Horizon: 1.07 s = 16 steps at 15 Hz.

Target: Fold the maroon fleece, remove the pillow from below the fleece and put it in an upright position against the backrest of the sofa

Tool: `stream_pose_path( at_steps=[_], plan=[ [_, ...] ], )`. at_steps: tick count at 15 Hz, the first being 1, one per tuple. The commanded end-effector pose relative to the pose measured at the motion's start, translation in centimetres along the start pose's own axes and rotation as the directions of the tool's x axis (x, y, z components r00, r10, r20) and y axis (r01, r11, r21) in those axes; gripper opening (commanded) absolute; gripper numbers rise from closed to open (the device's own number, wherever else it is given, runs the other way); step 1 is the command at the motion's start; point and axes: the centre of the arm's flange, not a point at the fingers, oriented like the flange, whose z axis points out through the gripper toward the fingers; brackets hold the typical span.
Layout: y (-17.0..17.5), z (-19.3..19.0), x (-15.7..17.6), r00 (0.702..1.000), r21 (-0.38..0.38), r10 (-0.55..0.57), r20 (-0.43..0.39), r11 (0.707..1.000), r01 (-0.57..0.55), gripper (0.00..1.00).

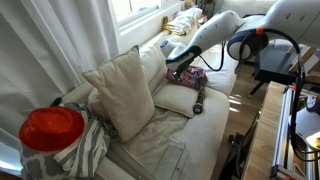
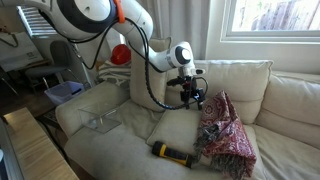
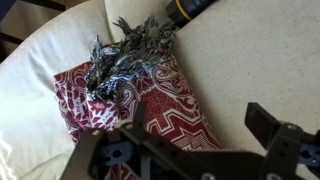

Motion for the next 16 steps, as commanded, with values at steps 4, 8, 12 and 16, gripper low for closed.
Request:
stream_pose_path(
  at_steps=[4,8,12,16],
  plan=[
    [-2.2,0.0,-1.6,0.989,-0.003,-0.133,-0.072,0.991,0.133,1.00],
    [-10.6,0.9,-5.3,0.937,0.023,-0.323,-0.134,0.944,0.329,1.00],
    [-17.6,4.8,-9.4,0.846,0.000,-0.520,-0.116,0.852,0.524,1.00],
    [-21.1,7.9,-12.7,0.715,-0.065,-0.689,-0.116,0.724,0.687,1.00]
  ],
)
